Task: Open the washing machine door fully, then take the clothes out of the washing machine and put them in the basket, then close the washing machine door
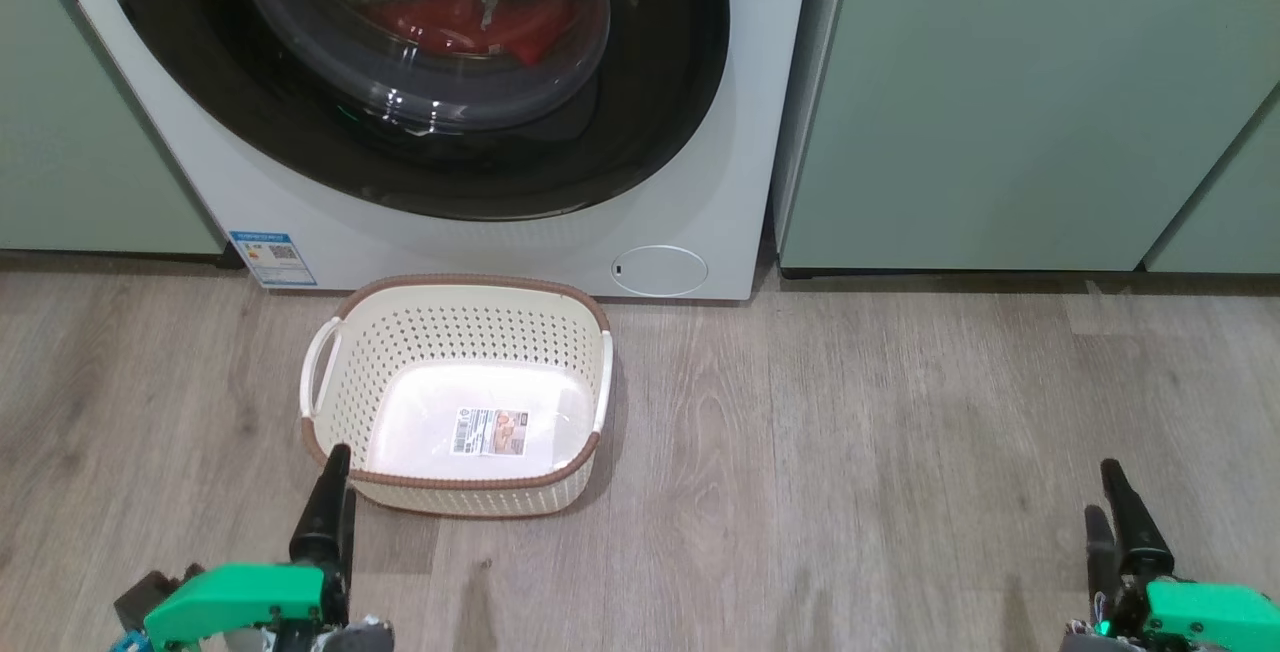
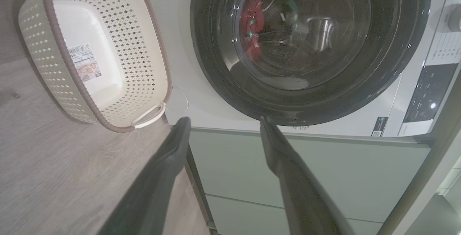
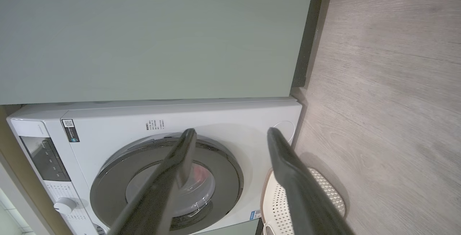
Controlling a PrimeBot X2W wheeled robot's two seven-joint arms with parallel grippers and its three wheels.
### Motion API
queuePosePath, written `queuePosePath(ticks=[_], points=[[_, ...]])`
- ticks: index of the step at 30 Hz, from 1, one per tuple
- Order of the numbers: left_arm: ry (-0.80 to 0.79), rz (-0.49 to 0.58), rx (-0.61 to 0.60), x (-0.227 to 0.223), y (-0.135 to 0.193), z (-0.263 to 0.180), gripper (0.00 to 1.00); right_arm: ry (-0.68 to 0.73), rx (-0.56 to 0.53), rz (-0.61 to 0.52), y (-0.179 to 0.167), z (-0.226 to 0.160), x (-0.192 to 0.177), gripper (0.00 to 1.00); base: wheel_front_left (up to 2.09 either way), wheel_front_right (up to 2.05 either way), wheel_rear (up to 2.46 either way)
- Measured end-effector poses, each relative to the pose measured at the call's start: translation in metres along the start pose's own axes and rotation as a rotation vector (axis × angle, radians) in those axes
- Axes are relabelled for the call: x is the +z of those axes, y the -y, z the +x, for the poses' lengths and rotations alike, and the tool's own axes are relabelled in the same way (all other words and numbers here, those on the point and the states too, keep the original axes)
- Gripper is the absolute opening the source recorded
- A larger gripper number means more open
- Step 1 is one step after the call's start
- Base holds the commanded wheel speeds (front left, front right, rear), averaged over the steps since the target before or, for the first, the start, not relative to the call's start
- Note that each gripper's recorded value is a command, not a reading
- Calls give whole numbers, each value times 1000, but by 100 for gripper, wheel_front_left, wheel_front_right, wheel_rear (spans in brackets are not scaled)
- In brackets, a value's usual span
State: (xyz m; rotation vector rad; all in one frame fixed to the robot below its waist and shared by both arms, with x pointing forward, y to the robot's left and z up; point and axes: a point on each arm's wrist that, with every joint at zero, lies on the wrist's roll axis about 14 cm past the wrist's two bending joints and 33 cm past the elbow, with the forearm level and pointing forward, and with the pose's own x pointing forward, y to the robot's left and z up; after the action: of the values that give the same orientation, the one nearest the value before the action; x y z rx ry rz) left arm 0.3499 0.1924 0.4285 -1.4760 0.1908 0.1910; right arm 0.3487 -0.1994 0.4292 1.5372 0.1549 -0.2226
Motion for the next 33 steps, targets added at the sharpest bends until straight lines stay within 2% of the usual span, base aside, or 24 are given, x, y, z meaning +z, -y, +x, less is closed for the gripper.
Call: queuePosePath(ticks=[7,22,33], points=[[0,98,2,0,2,1,100,2,17,-80,-7,2,-1,100,0,0,0],[8,349,-8,-5,19,9,100,-16,97,-378,-33,8,-14,100,0,0,0],[18,506,-3,-8,23,11,100,-13,137,-542,-44,9,-20,100,0,0,0]])
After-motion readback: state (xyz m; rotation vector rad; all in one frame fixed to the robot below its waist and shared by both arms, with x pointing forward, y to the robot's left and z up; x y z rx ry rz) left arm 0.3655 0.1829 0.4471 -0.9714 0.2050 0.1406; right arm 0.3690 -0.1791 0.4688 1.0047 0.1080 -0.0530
